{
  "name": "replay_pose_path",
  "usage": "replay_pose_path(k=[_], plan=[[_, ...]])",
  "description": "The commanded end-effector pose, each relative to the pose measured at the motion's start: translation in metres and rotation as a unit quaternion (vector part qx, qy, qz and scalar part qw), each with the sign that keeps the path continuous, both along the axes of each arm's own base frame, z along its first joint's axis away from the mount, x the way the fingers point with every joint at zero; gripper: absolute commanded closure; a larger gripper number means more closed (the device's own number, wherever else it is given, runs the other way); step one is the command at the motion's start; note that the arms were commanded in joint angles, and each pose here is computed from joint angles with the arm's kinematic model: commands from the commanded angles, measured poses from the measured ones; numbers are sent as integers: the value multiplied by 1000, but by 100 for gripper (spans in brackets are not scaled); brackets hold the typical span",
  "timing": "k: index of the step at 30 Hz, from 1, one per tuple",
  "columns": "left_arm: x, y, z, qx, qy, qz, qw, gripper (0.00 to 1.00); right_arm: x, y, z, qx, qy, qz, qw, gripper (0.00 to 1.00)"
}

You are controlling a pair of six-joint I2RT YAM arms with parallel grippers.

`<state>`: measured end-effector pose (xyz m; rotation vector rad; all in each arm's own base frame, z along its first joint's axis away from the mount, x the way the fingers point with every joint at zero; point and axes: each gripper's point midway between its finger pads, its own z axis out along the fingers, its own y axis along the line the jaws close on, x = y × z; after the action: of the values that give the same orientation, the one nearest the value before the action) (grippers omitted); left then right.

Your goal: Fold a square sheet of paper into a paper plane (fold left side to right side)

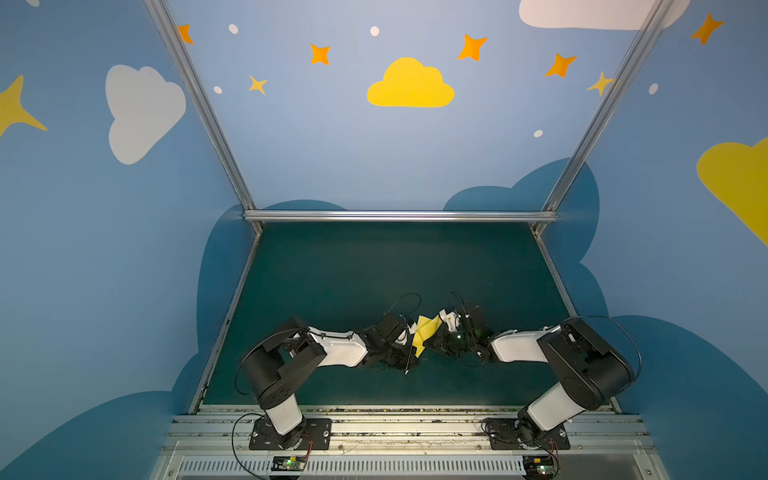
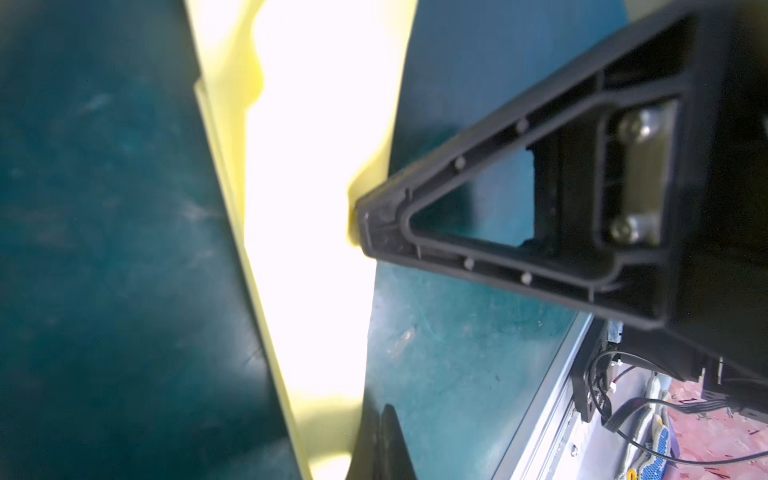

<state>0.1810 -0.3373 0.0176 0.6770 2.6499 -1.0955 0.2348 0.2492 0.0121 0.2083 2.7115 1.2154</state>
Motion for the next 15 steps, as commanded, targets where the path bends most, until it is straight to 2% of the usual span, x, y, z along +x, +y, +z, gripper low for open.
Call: replay_pose_path(k=[1, 15], plan=[[-23, 36, -51, 92, 48, 11, 995, 97, -11, -37, -35, -80, 49, -27, 995, 100], [-27, 41, -56, 92, 59, 12, 994, 97, 39, -82, -46, -96, 87, -97, 987, 100]])
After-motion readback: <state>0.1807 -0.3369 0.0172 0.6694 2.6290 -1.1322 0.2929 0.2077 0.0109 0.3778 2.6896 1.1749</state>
